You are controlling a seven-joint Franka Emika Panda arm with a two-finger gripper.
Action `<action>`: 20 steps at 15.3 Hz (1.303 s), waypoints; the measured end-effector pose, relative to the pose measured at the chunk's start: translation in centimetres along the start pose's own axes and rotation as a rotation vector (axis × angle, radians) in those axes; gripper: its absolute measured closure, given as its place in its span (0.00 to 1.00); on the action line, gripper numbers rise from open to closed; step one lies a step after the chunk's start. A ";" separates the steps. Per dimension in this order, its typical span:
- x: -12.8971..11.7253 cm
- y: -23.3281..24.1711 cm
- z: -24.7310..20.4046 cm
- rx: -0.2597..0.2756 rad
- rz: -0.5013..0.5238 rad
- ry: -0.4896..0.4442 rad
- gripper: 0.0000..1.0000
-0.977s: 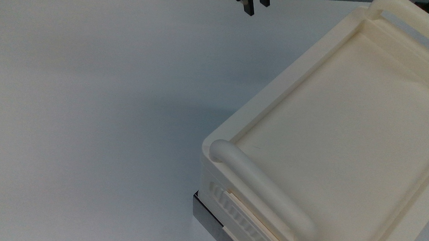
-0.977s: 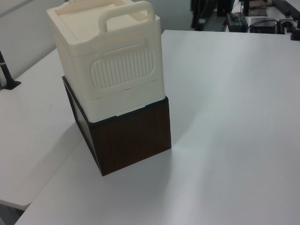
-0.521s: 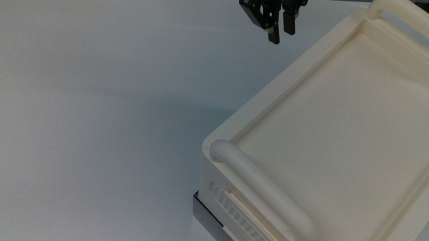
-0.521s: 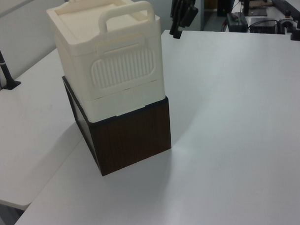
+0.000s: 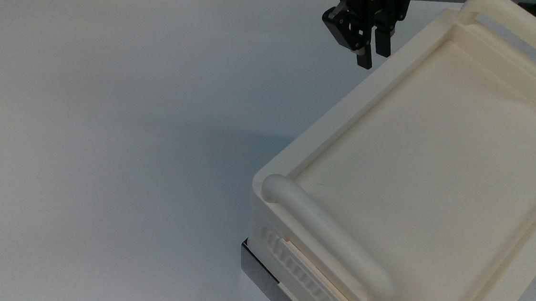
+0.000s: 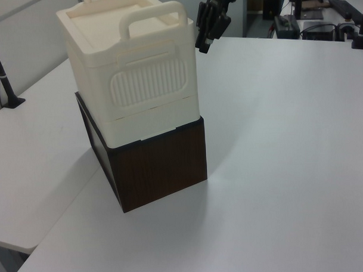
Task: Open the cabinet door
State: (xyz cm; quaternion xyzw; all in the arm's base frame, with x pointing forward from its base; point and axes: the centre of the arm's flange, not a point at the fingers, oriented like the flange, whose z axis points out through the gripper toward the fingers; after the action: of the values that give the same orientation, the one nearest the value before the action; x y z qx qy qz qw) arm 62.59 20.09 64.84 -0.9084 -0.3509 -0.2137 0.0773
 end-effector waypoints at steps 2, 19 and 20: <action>0.3 -0.3 0.0 0.002 -0.006 0.007 0.66; 1.2 -1.0 1.1 0.011 0.032 0.043 0.86; 1.0 -0.8 1.0 0.016 0.041 0.035 0.86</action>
State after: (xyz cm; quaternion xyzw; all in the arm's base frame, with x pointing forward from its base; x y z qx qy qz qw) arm 63.04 21.61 64.43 -0.9110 -0.3324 -0.2248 0.0951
